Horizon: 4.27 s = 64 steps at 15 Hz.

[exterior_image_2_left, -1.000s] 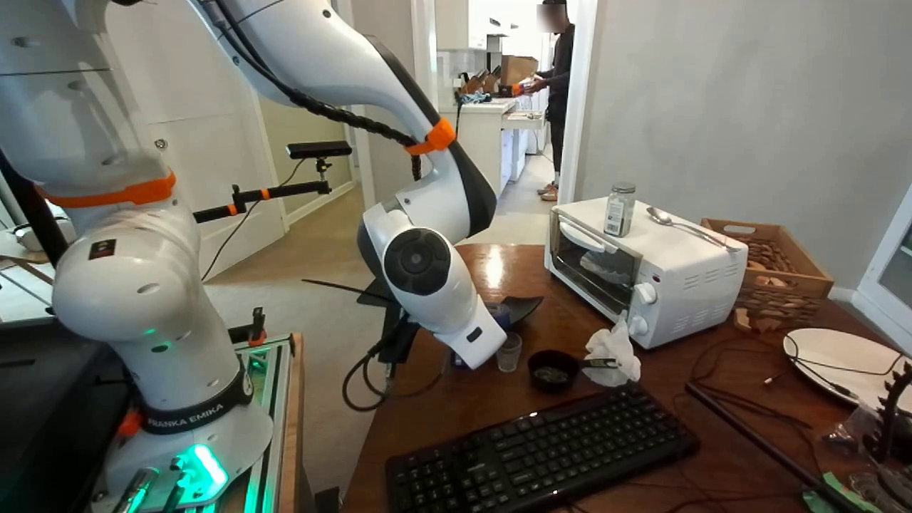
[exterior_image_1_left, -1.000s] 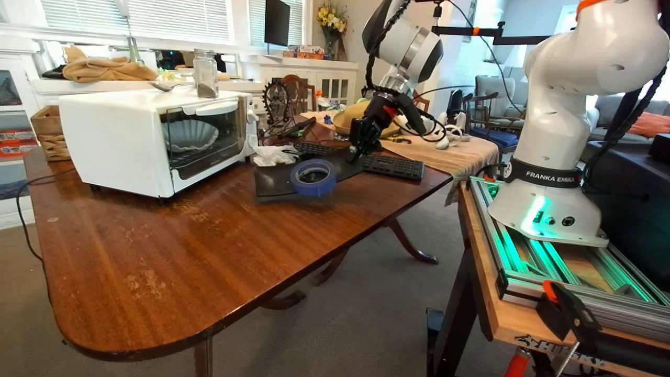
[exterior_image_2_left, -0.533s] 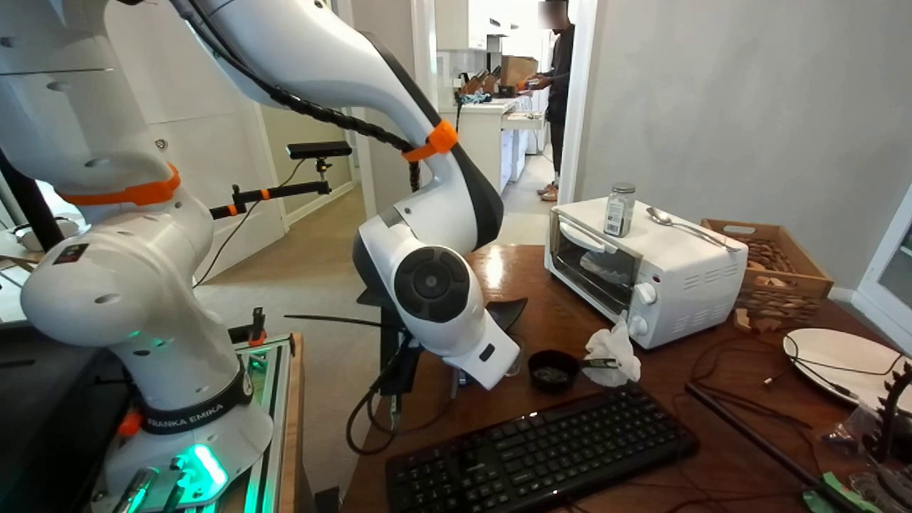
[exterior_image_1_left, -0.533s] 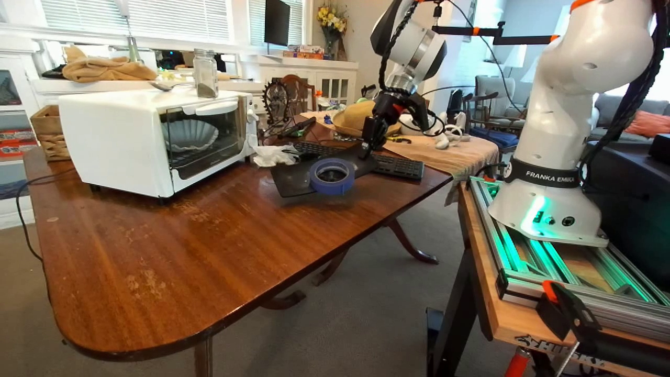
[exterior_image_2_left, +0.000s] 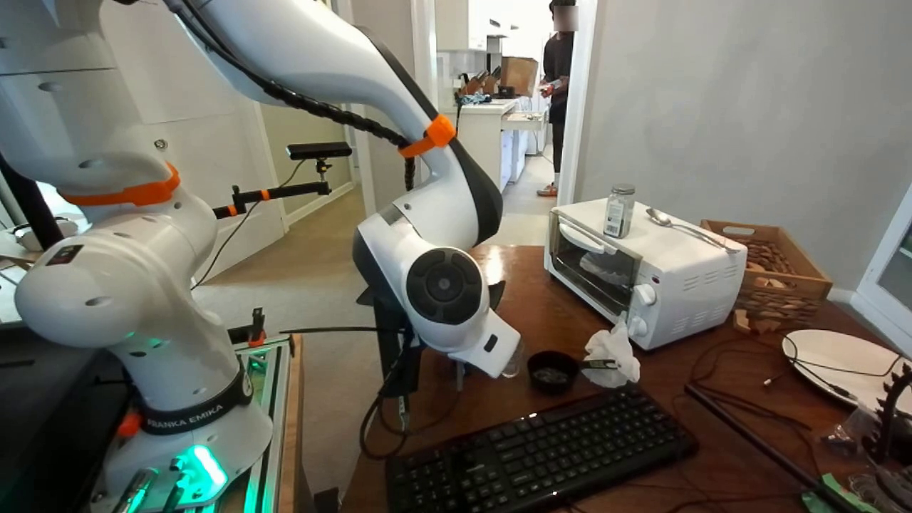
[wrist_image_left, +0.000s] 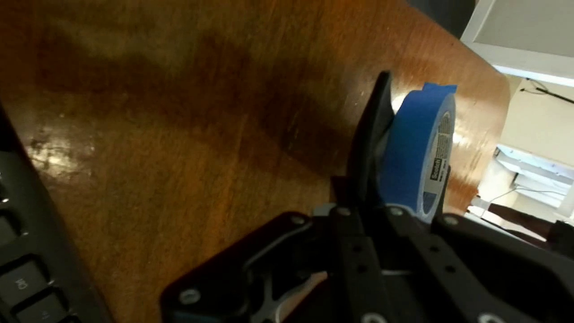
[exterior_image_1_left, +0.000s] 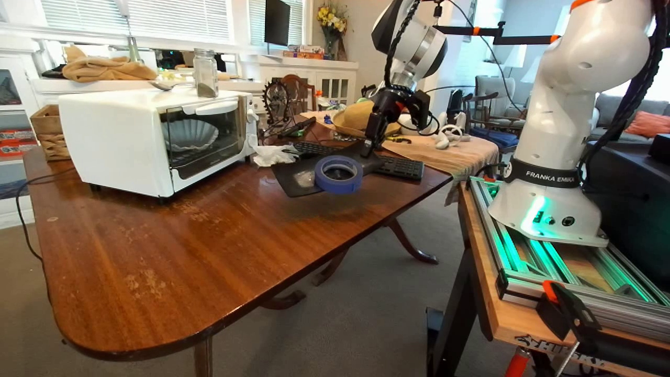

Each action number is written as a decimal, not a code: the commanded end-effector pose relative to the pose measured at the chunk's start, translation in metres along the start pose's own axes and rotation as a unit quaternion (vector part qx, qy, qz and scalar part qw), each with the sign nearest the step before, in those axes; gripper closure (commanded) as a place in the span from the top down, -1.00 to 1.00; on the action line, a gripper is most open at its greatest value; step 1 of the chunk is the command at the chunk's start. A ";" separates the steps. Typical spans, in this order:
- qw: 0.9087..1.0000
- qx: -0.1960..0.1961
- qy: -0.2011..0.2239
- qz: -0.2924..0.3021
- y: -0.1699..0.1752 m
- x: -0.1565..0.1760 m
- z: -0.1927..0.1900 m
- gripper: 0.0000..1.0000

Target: Pick up the black object from the top of the oven and put it on the table

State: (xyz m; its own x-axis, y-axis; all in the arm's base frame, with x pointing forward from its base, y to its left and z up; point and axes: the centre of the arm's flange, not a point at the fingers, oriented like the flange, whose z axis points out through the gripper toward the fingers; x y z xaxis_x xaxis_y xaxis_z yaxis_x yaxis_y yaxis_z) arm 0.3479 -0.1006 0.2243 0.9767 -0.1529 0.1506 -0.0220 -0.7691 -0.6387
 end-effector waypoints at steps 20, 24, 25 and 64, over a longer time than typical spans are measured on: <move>0.997 0.014 -0.079 0.018 -0.022 0.131 0.081 -0.96; 0.995 0.005 -0.098 -0.020 -0.029 0.145 0.093 -0.96; 0.994 0.004 -0.102 -0.032 -0.031 0.147 0.094 -0.96; 0.955 0.071 -0.219 -0.189 -0.002 0.287 0.053 -0.96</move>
State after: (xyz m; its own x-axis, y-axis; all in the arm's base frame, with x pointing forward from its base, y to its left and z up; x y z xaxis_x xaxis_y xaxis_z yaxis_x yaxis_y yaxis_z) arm 0.6121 -0.1189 0.2238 0.9229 0.3708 0.1039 0.3330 -0.6330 -0.6989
